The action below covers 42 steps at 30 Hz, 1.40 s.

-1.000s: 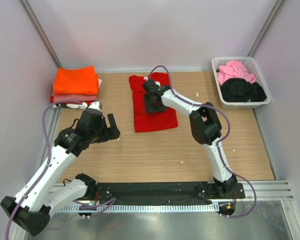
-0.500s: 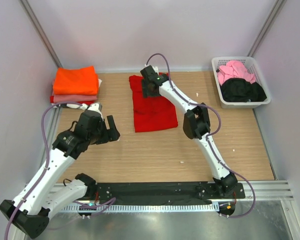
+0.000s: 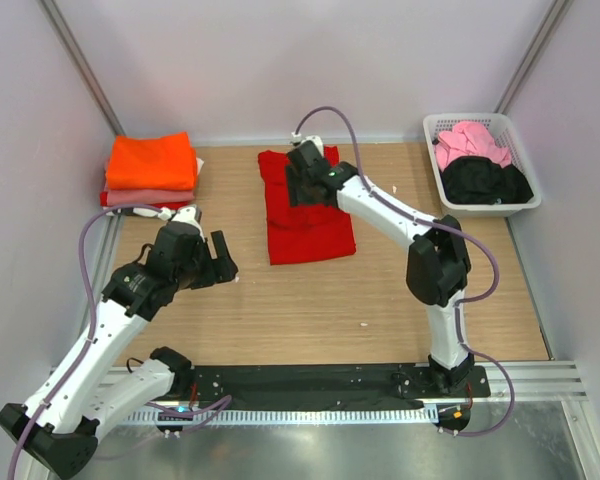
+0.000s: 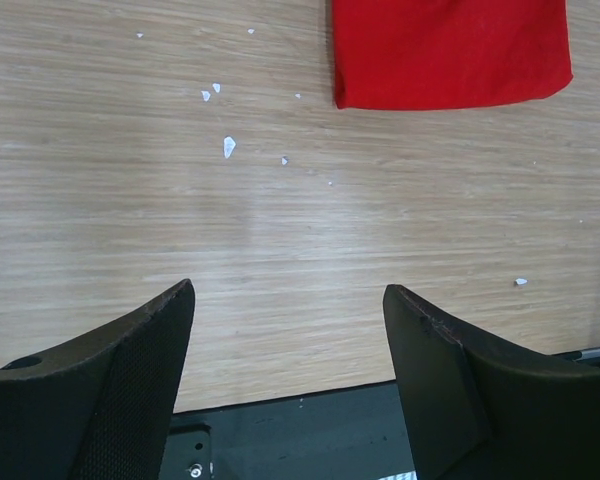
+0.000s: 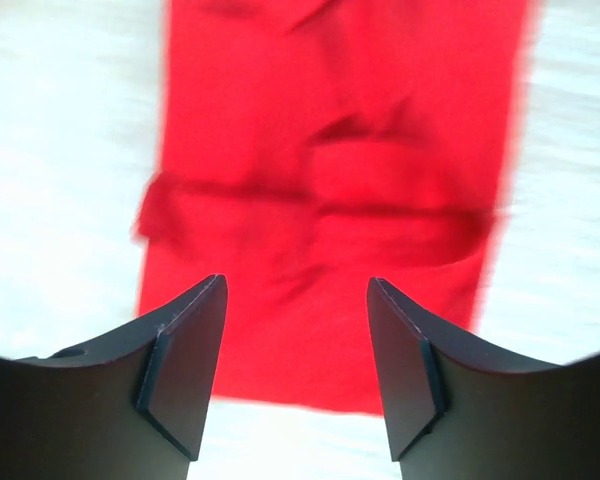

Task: Fold and stack the t-shirts
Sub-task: Fold the tshirt

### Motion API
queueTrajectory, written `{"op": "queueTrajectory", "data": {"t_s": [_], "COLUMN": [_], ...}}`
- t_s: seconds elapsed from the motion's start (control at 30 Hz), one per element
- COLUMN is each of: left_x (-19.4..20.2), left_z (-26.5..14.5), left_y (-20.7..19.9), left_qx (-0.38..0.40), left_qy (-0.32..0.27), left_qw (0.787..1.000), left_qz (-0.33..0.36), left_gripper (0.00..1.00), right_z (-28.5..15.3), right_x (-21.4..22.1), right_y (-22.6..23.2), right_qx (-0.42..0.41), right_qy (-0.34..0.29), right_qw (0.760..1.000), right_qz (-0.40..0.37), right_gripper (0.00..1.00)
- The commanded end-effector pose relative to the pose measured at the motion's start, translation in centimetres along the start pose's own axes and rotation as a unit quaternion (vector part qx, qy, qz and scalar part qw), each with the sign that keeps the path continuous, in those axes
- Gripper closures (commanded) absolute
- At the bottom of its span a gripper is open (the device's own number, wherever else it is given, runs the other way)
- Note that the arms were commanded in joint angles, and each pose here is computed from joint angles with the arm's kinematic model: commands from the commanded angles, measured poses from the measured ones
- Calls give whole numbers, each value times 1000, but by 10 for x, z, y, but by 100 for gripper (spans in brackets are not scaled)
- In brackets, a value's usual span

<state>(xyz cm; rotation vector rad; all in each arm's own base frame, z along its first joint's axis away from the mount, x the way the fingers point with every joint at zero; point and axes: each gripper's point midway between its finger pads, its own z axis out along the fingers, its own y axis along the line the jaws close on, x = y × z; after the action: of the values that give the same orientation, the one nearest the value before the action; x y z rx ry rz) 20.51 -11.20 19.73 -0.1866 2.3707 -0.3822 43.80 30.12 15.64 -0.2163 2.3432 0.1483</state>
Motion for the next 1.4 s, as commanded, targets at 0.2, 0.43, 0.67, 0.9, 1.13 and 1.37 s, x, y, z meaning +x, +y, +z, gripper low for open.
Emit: {"op": "queueTrajectory", "data": {"t_s": [0.2, 0.43, 0.67, 0.9, 1.13, 1.37], "left_x": [-10, -10, -10, -10, -10, -9], "left_z": [-10, -11, -12, -11, -10, -9], "left_y": [2, 2, 3, 2, 3, 5], "left_qx": [3, 6, 4, 6, 4, -4], "left_qy": [-35, -40, -40, -40, -39, -37], "left_qw": [999, 999, 999, 999, 999, 999], "left_qz": [-3, -4, -4, -4, -4, -4], "left_gripper": [25, 25, 25, 25, 26, 26], "right_z": [36, 55, 73, 78, 102, 128], "right_x": [81, 83, 83, 64, 29, -21], "right_y": [33, 34, 28, 15, 6, -15], "right_qx": [15, 35, 57, 62, 60, 59], "right_qy": [74, 79, 85, 73, 49, -8], "right_qw": [997, 996, 994, 995, 997, 998], "right_qz": [-16, -26, -37, -24, -19, -14], "right_gripper": [41, 41, 42, 41, 40, 37]}}
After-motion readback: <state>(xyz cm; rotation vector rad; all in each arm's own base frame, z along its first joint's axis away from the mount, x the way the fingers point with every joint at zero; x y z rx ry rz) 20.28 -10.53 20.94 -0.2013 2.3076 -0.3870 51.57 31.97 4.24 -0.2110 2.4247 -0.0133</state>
